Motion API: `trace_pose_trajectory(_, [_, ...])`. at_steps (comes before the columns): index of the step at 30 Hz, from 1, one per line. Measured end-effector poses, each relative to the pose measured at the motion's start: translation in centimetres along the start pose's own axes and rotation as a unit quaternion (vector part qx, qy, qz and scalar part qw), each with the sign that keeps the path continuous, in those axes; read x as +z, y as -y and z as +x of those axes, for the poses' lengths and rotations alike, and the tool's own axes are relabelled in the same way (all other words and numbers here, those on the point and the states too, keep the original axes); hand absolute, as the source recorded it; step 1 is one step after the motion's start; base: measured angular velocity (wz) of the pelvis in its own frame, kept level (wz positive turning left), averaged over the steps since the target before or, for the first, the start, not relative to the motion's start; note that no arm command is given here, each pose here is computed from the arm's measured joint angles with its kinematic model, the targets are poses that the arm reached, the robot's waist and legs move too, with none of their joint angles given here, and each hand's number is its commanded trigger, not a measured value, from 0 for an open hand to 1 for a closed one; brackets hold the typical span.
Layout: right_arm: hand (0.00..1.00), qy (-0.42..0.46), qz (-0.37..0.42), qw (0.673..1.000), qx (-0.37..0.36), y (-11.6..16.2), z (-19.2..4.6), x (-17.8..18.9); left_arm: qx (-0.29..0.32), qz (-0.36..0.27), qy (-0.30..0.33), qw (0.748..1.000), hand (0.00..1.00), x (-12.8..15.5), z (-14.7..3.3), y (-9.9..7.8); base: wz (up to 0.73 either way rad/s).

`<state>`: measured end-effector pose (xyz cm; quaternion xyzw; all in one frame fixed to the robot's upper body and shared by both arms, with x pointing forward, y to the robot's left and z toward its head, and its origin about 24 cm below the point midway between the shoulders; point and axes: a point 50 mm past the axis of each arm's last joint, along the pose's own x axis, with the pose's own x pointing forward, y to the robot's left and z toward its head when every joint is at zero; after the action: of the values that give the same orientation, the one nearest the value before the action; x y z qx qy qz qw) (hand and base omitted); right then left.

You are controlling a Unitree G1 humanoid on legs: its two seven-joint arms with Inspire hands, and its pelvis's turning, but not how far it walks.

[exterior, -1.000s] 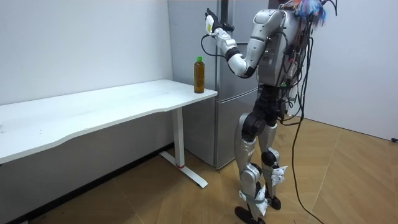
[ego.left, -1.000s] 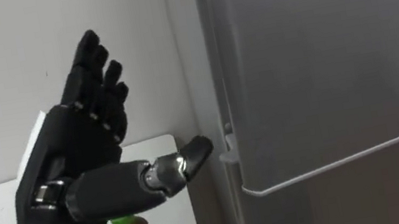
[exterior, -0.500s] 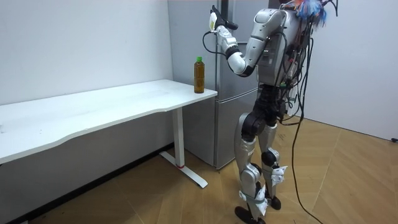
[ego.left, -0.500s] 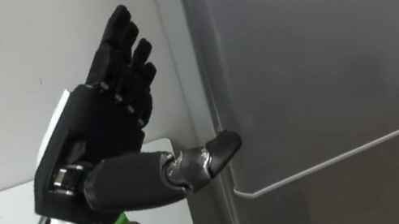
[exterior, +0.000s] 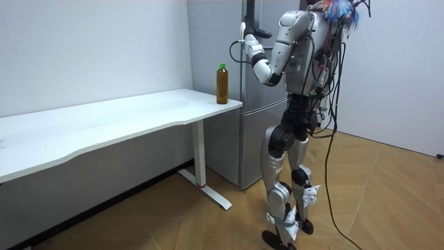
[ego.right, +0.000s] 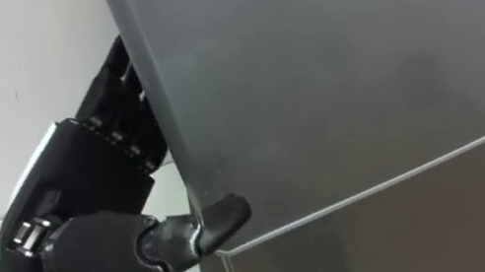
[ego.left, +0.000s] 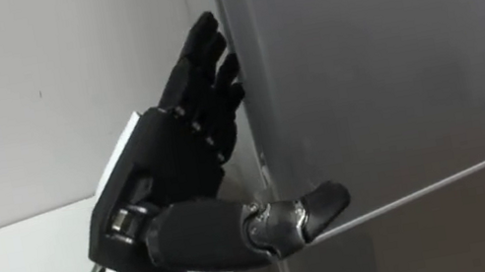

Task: Put the bottle in the upper fridge

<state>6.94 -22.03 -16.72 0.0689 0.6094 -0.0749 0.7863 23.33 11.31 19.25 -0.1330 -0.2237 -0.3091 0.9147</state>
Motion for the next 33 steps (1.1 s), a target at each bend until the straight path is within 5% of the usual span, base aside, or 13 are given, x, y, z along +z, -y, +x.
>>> trace_pose_trajectory(33, [0.0,0.003,-0.021,1.0,0.013,-0.3,0.1,0.4,-0.053,-0.059,-0.024,0.997,0.0,-2.2,0.2,1.2,0.0])
